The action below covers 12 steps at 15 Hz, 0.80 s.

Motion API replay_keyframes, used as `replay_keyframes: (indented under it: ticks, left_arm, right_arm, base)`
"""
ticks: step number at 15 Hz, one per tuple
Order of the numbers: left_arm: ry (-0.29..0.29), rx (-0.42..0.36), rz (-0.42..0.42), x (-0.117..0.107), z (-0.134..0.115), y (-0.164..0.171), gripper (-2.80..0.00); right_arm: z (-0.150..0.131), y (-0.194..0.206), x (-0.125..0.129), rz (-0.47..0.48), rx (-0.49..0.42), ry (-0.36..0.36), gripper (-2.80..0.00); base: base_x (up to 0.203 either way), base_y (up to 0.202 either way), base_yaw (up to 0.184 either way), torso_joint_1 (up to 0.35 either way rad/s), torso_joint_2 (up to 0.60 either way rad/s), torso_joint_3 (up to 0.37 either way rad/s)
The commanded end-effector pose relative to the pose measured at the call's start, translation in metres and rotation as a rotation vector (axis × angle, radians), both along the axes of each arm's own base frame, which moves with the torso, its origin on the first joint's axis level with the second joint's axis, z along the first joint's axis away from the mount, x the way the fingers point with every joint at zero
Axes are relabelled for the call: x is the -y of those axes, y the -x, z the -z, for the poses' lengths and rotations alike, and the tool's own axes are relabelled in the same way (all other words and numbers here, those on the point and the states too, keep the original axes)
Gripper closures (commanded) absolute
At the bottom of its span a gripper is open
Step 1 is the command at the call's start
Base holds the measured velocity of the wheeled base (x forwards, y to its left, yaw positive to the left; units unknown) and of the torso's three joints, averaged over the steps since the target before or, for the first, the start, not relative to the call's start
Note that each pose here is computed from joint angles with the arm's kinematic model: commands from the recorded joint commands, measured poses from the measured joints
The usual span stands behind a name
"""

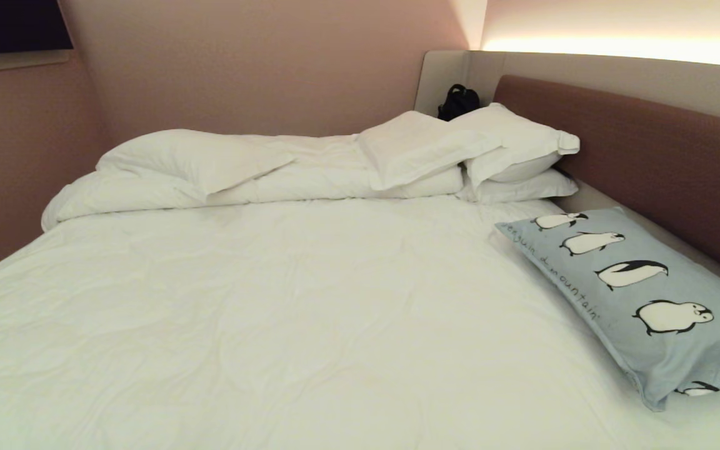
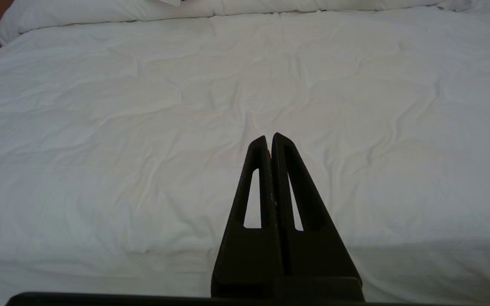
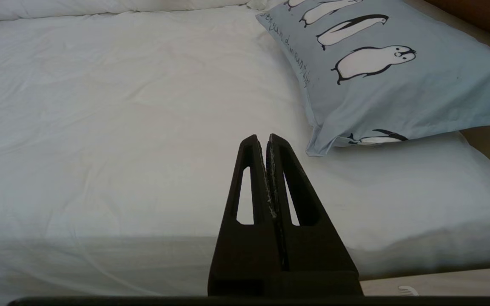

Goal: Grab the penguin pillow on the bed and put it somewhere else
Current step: Pick up the pillow

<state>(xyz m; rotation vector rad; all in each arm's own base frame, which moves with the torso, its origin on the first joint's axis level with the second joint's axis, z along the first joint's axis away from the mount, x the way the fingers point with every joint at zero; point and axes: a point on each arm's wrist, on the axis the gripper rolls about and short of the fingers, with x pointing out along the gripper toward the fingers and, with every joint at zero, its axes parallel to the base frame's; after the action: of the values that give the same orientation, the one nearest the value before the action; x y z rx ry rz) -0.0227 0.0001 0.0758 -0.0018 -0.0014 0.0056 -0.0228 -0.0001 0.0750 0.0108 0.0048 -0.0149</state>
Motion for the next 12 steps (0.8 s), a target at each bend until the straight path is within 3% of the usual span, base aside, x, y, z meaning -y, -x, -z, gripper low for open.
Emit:
replay_keyframes:
  ticks: [1, 12]
  left_arm:
    - [0.000, 0.000, 0.000, 0.0000, 0.0000, 0.0000, 0.00]
    - [0.000, 0.000, 0.000, 0.0000, 0.0000, 0.0000, 0.00]
  right_arm:
    - [0.0000, 0.0000, 0.0000, -0.001, 0.000, 0.000, 0.00]
    - [-0.0048, 0.0026, 0.0002, 0.008, -0.012, 0.031, 0.00]
  base:
    - [0.000, 0.000, 0.000, 0.000, 0.00, 0.000]
    - [0.000, 0.000, 0.000, 0.000, 0.00, 0.000]
